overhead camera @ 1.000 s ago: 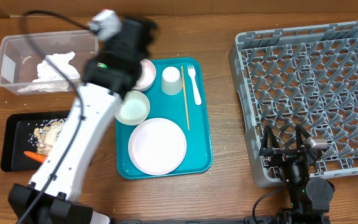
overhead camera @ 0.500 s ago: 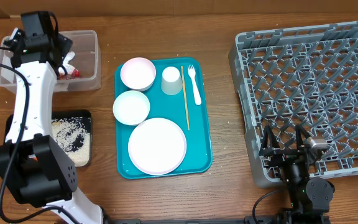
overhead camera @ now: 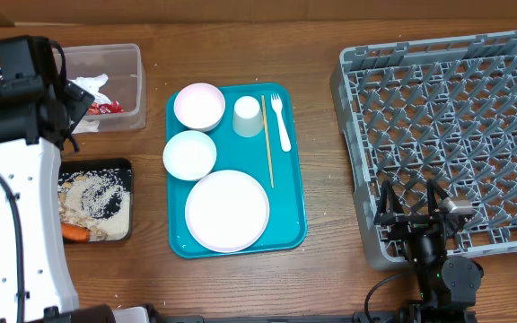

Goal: Sort waste into correct bins and load items into the dishwasher rack
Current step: 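Grasp the red wrapper and drop it into the clear bin, then reach the right gripper to the white cup and grasp it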

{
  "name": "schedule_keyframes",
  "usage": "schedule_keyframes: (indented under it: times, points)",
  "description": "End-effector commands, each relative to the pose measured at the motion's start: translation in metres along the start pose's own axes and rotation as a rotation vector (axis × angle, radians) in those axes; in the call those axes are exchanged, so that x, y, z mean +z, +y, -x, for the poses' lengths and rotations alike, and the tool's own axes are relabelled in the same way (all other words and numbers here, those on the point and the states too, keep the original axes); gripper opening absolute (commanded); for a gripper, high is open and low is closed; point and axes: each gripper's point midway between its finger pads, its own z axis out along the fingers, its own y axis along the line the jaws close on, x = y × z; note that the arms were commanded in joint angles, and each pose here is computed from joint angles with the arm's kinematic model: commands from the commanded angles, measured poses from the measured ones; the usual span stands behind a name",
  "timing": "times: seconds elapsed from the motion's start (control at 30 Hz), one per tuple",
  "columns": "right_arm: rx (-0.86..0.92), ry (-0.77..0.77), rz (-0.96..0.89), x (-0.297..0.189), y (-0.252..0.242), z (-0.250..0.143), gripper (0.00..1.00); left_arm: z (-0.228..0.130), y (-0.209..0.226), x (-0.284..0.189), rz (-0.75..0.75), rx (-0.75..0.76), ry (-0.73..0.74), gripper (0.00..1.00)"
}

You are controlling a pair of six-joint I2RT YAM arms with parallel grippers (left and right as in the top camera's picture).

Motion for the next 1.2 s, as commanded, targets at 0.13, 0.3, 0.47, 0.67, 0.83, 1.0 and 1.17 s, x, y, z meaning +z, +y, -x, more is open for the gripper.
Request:
schedule_keyframes:
  times: [0.13, 0.3, 0.47, 0.67, 0.83, 1.0, 1.17]
  points:
    - [-0.004, -0.004, -0.009, 0.0, -0.003, -0.002, 1.0, -0.002, -0.006, 0.006, -0.005, 0.02, 0.016, 1.0]
    - [-0.004, -0.004, -0.009, 0.0, -0.003, -0.002, 1.0, 0.009, 0.003, 0.02, -0.048, -0.13, 0.081, 1.0]
    - [-0.004, -0.004, -0.009, 0.0, -0.003, -0.002, 1.0, 0.011, 0.023, 0.035, -0.027, -0.197, 0.157, 1.0]
    - [0.025, -0.049, 0.025, 0.0, 0.004, 0.01, 1.0, 0.01, 0.023, 0.037, -0.024, -0.197, 0.161, 1.0]
    - [0.342, -0.124, 0.298, -0.011, 0.05, 0.045, 1.0, 0.01, 0.023, 0.037, -0.024, -0.197, 0.161, 1.0]
    - [0.902, 0.047, 0.501, -0.024, 0.081, 0.05, 1.0, 0.01, 0.023, 0.037, -0.024, -0.197, 0.161, 1.0]
    - [1.127, 0.002, 0.411, -0.016, 0.061, 0.055, 1.0, 0.01, 0.023, 0.037, -0.024, -0.197, 0.161, 1.0]
